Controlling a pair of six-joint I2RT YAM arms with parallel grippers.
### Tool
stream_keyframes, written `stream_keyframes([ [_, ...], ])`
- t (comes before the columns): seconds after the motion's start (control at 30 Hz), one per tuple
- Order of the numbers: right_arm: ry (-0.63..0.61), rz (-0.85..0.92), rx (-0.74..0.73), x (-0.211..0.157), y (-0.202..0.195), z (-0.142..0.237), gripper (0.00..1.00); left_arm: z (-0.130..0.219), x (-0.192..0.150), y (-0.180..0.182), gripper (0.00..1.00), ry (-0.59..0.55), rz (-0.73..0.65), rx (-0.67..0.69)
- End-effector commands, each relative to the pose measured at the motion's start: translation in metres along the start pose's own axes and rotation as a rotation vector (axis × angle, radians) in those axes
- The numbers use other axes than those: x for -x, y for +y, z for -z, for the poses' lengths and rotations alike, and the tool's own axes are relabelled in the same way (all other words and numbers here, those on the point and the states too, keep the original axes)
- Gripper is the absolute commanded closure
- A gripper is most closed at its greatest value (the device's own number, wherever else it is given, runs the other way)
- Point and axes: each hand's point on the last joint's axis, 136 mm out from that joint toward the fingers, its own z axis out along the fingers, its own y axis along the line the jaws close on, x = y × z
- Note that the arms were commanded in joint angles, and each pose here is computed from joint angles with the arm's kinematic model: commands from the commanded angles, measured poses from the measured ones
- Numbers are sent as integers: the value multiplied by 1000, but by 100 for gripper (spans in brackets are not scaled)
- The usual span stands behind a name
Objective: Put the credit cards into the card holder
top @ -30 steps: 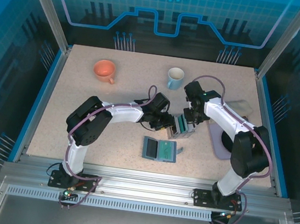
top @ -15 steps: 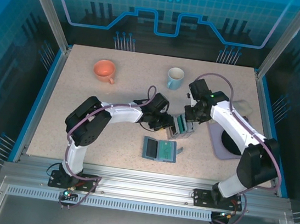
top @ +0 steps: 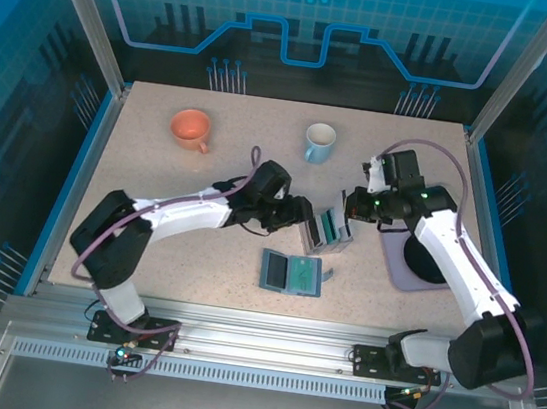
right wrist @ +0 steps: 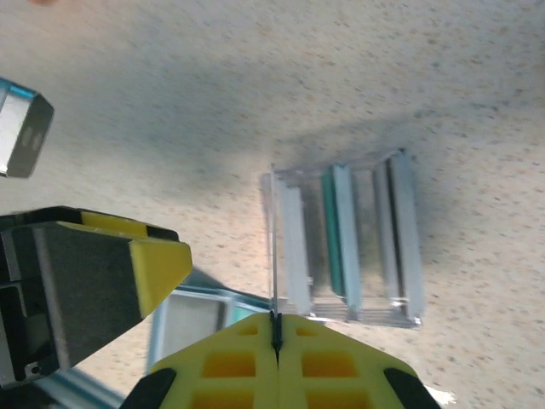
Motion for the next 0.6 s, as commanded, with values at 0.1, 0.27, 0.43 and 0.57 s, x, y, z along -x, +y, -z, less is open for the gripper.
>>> stream_keyframes([
  [0.1, -32, -134, 318, 6, 39, 12, 99, 35, 9, -56, 27, 28, 18, -374],
  [0.27, -20, -177, 431, 8, 53, 10, 99, 35, 5, -79, 27, 93, 0, -490],
  [0.43, -6, -196, 458, 5, 54, 7, 98, 35, 6, -89, 40, 105, -2, -546],
  [0.57, 11, -203, 445, 1, 50, 2, 97, 36, 6, -89, 58, 103, -6, -549],
])
